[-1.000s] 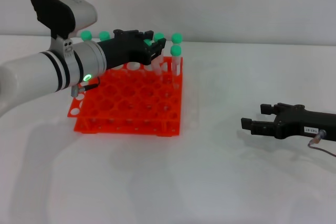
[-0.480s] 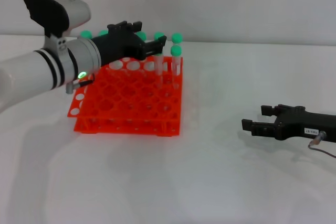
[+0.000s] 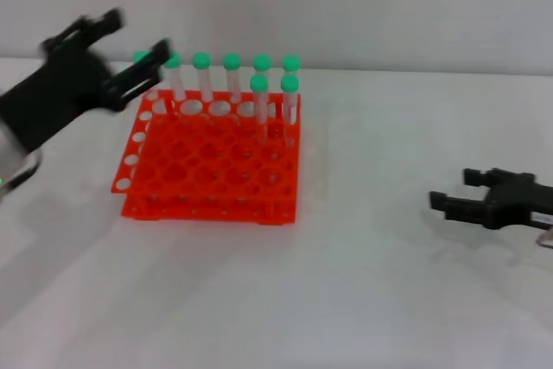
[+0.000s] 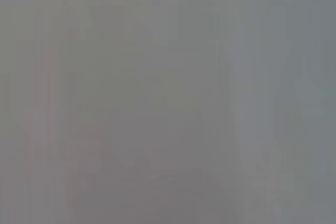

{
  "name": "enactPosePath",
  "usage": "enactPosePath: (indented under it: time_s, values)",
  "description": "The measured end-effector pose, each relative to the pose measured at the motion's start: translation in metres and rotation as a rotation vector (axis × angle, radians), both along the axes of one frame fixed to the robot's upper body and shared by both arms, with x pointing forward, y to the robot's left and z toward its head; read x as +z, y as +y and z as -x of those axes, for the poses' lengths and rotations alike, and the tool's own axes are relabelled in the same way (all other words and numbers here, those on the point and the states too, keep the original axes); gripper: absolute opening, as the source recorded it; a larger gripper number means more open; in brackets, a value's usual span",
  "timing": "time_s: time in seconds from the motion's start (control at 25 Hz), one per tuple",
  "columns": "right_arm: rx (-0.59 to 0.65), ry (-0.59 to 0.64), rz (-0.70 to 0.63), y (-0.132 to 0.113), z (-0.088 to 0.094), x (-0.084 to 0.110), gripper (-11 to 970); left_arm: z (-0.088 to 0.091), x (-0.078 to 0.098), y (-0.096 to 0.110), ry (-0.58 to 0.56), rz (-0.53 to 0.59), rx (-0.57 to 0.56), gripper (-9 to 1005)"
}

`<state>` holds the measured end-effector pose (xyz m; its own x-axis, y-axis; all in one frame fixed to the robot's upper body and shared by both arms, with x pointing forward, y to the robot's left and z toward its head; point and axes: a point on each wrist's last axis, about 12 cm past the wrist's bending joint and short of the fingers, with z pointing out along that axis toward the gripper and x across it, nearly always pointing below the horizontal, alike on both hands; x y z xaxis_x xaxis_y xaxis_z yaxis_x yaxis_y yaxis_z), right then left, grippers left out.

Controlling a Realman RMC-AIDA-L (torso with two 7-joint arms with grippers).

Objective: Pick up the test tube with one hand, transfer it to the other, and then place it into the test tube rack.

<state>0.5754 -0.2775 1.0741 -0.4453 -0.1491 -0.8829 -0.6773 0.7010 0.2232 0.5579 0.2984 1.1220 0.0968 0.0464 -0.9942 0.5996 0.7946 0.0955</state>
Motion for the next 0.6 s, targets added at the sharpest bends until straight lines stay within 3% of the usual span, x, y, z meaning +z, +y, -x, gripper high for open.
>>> enactPosePath:
  time_s: [0.2,0.4,0.6]
  values:
    - [-0.053,-0.062,-0.009,-0.016,0.005,-0.003,857,0.047,-0.03,0.031,-0.008,0.121,0.122,771]
    - [-0.114,-0.206,-0.079,-0.03,0.024,-0.015,857,0.087,-0.066,0.044,-0.046,0.237,0.256,769]
    - [-0.225,-0.401,-0.14,-0.035,0.057,-0.035,857,0.106,-0.086,0.042,-0.074,0.26,0.371,767]
